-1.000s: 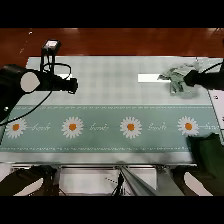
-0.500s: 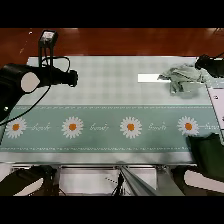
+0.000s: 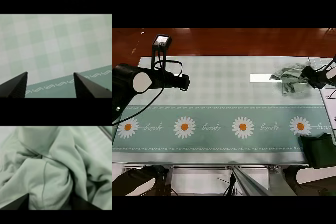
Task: Fold the shirts.
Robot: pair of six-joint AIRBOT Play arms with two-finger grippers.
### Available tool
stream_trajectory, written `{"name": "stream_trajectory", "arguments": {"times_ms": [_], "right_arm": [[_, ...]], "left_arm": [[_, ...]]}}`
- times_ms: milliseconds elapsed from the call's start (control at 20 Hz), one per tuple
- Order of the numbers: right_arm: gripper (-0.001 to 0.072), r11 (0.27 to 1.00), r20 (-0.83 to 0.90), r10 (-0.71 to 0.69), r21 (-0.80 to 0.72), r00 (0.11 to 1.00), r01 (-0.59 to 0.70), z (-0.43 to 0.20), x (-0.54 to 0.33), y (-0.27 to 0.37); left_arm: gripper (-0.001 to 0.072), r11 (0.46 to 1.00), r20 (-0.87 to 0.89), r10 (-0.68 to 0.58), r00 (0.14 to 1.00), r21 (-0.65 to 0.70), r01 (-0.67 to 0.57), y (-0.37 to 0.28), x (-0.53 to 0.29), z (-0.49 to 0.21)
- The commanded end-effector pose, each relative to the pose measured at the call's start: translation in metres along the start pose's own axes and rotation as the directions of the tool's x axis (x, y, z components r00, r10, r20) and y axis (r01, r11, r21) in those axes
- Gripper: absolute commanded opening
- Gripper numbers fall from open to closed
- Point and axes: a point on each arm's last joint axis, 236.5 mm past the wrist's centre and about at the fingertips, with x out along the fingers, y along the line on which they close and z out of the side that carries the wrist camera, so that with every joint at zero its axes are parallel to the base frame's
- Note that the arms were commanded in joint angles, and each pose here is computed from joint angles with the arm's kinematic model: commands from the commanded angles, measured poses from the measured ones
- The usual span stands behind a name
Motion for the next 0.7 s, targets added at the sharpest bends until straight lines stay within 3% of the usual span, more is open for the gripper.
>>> {"name": "stream_trajectory", "arguments": {"times_ms": [0, 100, 250, 400, 650], "right_arm": [[0.0443, 0.991, -0.008, 0.058, 0.119, 0.998, -0.057, -0.012, 0.026, 0.010], [0.0041, 0.990, 0.019, 0.085, 0.108, 0.996, -0.087, -0.012, 0.029, 0.025], [0.0029, 0.990, 0.058, 0.135, 0.040, 0.989, -0.138, 0.000, 0.006, 0.054], [0.0029, 0.957, 0.151, 0.238, -0.205, 0.959, -0.205, 0.029, -0.064, 0.105], [0.0028, 0.829, 0.343, 0.524, -0.417, 0.780, -0.373, 0.057, -0.267, 0.209]], "left_arm": [[0.0678, 1.000, -0.008, -0.012, 1.000, -0.009, 0.012, -0.003, 0.000, -0.002], [0.0678, 1.000, -0.008, -0.012, 1.000, -0.009, 0.012, -0.003, 0.000, -0.002], [0.0678, 1.000, 0.009, -0.013, 1.000, -0.010, 0.013, -0.003, -0.006, 0.004], [0.0678, 1.000, 0.114, -0.021, 0.993, -0.013, 0.023, -0.005, -0.036, 0.041], [0.0678, 0.999, 0.377, -0.040, 0.925, -0.019, 0.051, -0.006, -0.142, 0.125]]}}
